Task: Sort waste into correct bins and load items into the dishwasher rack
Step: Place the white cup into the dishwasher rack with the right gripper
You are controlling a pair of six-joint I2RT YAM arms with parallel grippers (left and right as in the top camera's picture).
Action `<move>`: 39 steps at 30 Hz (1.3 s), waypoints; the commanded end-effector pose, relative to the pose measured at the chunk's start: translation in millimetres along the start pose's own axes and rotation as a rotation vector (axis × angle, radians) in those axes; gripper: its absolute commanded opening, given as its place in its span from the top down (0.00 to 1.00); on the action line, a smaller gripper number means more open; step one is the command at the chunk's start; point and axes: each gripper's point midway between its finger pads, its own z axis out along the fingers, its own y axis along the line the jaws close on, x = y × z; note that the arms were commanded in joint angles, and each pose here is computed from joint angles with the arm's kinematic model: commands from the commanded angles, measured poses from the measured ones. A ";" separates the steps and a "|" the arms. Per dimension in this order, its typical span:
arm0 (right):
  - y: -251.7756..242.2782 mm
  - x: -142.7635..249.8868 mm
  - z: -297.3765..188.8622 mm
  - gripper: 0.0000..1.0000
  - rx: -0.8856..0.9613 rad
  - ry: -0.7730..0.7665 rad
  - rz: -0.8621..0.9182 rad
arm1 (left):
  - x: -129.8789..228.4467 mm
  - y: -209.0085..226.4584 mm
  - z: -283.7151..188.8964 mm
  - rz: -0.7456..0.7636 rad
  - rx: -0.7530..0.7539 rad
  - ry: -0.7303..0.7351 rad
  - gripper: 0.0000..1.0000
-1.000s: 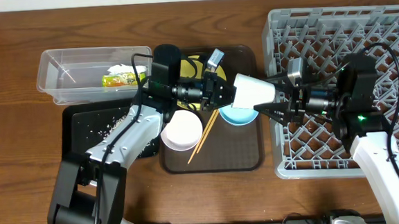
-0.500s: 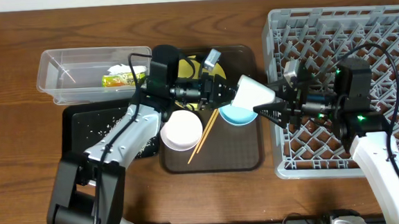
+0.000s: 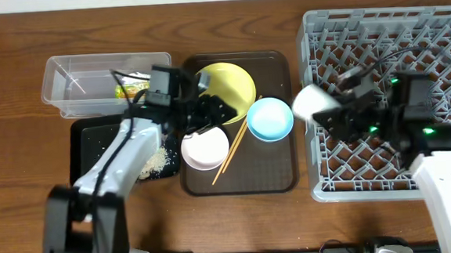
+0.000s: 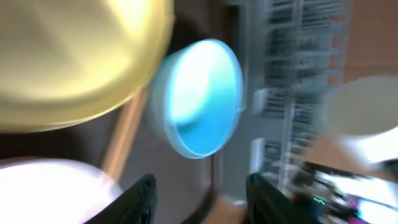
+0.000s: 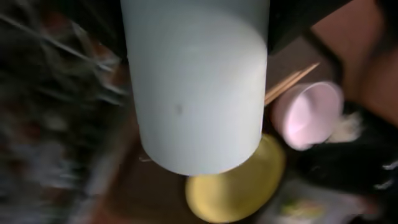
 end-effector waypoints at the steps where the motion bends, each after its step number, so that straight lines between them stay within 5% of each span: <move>1: -34.6 -18.0 -37.6 0.77 0.231 -0.023 0.080 | -13.6 9.0 -33.1 0.179 -0.179 -0.125 0.51; 11: -89.7 9.1 -111.0 0.99 0.611 0.131 0.414 | -13.0 -1.1 -81.6 0.227 -0.301 -0.261 0.51; 23: -139.9 52.8 -100.9 0.99 0.703 0.387 0.623 | -7.4 6.3 -77.2 0.196 -0.314 -0.227 0.51; 35: -173.7 66.9 -68.6 0.98 0.688 0.462 0.670 | -6.9 7.0 -76.8 0.194 -0.316 -0.224 0.51; 37: -175.4 69.3 -63.7 0.85 0.677 0.474 0.676 | -6.9 6.8 -76.8 0.194 -0.315 -0.224 0.51; 39: -176.6 72.4 -58.8 0.50 0.665 0.489 0.684 | -6.9 6.9 -76.9 0.194 -0.316 -0.224 0.51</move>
